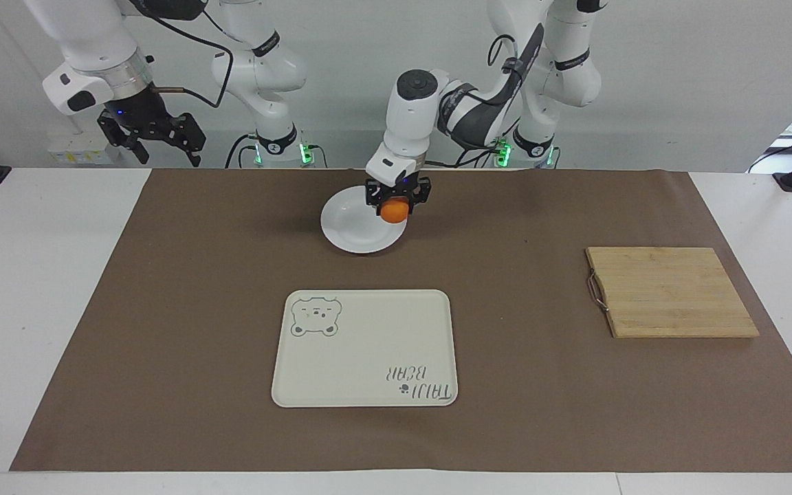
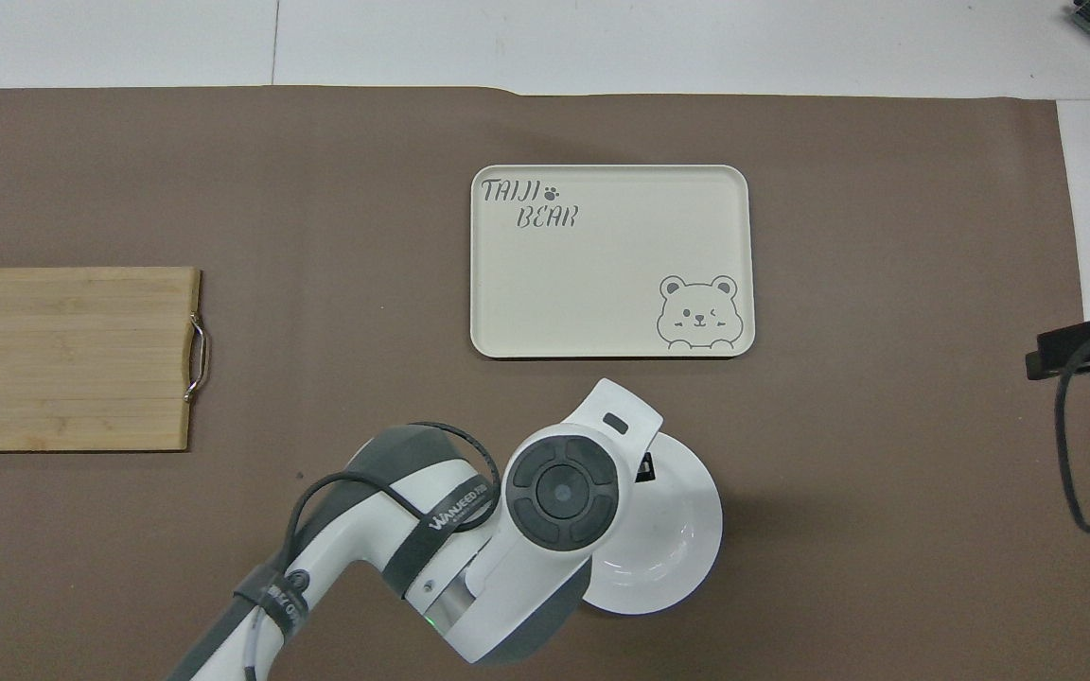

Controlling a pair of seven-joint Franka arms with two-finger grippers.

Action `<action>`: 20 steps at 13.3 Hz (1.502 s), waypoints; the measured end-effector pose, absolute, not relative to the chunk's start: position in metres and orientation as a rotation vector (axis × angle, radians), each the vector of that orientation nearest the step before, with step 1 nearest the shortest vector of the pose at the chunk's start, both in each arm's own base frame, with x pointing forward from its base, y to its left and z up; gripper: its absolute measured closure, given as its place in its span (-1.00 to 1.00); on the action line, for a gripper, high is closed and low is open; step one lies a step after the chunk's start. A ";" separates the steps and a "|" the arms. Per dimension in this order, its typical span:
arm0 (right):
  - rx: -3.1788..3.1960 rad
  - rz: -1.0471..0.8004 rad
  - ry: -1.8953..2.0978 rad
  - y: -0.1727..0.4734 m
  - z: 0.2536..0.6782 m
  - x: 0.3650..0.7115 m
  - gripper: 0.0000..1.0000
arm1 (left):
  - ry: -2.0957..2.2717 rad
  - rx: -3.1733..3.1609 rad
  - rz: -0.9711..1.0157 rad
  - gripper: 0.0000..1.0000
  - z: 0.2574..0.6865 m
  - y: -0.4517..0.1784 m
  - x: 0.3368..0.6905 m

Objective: Place orange and plate with both arms
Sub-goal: 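Carry the orange with the left gripper and release it onto the plate, then retract the left gripper while the right gripper reaches the plate rim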

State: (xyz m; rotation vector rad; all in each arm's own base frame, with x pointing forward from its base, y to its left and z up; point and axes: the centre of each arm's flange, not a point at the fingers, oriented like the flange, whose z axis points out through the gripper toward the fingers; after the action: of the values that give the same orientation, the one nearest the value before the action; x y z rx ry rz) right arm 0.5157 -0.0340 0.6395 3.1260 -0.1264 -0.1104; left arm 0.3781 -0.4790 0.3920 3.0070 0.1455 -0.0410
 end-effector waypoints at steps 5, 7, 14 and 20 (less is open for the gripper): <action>3.126 -0.111 -0.126 -0.034 0.639 0.516 -1.00 | 0.217 2.958 -0.023 -0.55 0.314 -0.534 0.341; 3.126 -0.111 -0.126 -0.034 0.639 0.516 -1.00 | 0.242 2.953 -0.018 -0.95 0.317 -0.533 0.344; 3.187 -0.155 -0.081 -0.026 0.623 0.516 -1.00 | 0.322 2.951 0.005 -1.00 0.412 -0.483 0.398; 3.330 -0.199 0.052 -0.008 0.529 0.522 -1.00 | 0.173 2.988 0.034 -1.00 0.495 -0.385 0.484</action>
State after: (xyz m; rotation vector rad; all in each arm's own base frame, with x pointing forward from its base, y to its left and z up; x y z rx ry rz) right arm 0.5220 -0.0080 0.5287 3.3297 0.0523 -0.1986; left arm 0.4838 -0.3847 0.4945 2.9879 0.1729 0.0340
